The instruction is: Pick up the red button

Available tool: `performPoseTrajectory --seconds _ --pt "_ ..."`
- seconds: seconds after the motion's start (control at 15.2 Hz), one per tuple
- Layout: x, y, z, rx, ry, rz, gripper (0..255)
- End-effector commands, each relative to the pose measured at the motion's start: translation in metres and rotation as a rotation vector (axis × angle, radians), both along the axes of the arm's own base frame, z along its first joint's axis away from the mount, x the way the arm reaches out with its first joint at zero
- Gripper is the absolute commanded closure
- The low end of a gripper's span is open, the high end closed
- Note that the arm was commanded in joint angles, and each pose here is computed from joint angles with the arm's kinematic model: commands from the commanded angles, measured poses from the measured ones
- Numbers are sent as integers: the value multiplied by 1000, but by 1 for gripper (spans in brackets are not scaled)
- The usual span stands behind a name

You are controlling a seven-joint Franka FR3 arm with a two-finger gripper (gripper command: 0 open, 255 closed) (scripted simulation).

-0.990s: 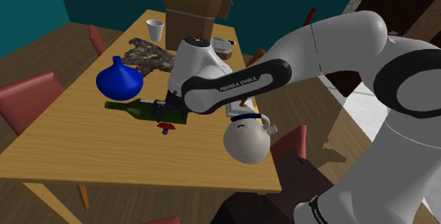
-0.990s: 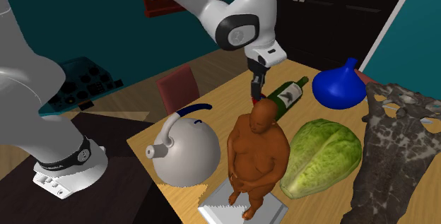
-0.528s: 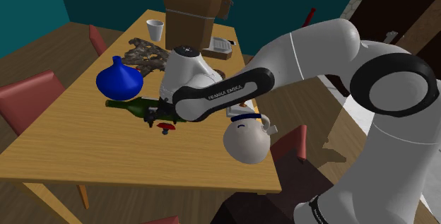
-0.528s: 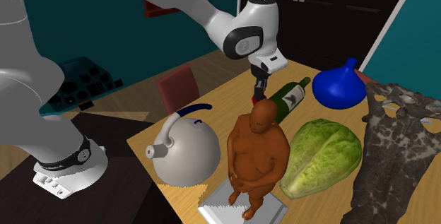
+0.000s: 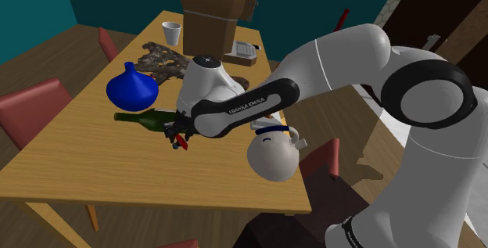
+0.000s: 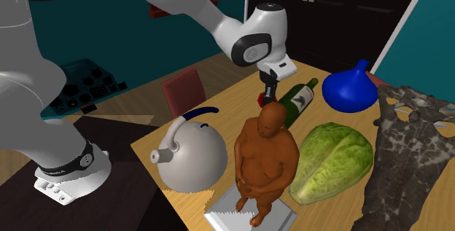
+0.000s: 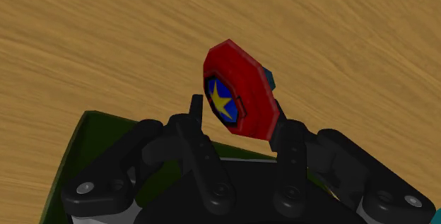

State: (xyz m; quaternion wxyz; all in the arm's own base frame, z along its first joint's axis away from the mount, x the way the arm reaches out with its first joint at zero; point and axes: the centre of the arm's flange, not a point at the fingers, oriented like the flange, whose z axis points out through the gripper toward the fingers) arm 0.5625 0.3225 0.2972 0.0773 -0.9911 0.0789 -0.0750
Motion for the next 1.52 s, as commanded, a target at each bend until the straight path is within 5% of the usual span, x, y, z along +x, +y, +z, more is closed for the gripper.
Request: performPoseTrajectory --seconds 0.0,0.33,1.45 --pt "-2 0 -7 -5 13 2 255" --pt "-2 0 -7 -5 13 1 255" --pt "-3 0 73 -5 13 1 255"
